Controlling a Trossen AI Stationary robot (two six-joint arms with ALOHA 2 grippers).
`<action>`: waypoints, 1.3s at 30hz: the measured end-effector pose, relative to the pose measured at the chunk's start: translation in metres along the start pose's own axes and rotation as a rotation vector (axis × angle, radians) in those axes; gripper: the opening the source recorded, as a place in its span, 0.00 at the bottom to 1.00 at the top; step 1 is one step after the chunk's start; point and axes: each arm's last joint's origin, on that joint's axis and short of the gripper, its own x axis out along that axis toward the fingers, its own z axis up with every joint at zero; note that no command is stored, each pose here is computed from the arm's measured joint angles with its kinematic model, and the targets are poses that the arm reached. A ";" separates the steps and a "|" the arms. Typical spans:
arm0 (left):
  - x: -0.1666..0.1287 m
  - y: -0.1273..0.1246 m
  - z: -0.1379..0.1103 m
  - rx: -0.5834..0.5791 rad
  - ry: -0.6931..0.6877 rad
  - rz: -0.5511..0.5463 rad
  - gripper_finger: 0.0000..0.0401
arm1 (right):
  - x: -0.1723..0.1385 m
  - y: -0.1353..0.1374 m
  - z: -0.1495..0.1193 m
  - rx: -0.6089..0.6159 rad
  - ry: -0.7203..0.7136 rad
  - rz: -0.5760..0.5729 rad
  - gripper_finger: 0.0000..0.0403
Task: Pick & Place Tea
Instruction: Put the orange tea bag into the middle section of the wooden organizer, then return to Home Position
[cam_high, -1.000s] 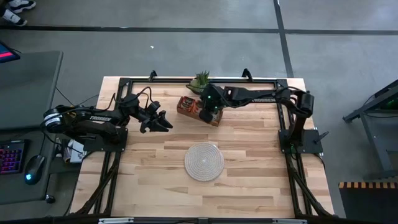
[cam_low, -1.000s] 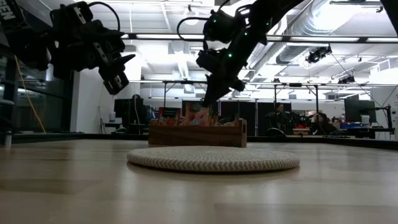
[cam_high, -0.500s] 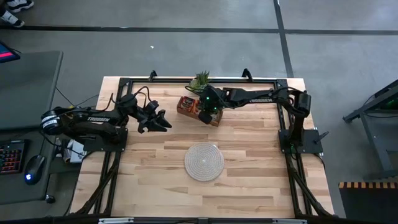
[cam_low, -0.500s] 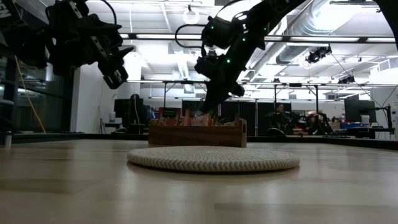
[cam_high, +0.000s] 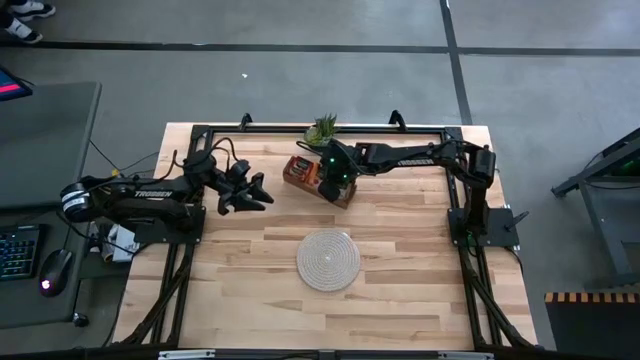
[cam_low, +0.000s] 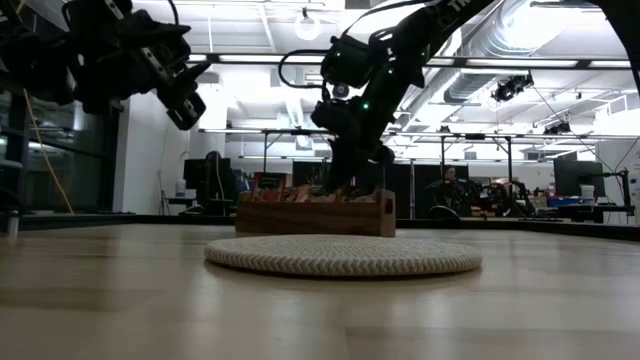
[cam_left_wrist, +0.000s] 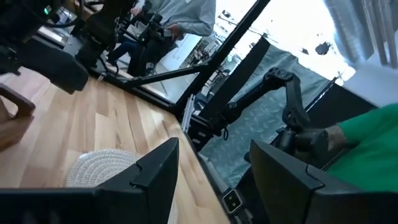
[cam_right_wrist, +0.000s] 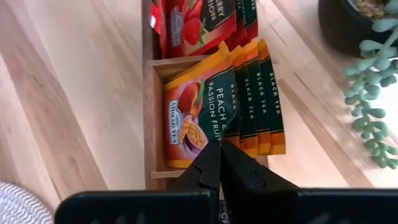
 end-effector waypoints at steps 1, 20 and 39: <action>0.000 0.000 0.000 0.019 0.004 -0.004 0.49 | 0.000 0.000 0.000 -0.003 0.000 0.008 0.00; 0.000 -0.002 -0.002 0.027 0.056 -0.062 0.49 | -0.034 0.004 0.009 -0.017 -0.061 0.074 0.45; -0.032 -0.033 -0.021 0.190 -0.364 0.191 0.49 | -0.263 0.019 -0.017 -0.135 -0.542 0.078 0.48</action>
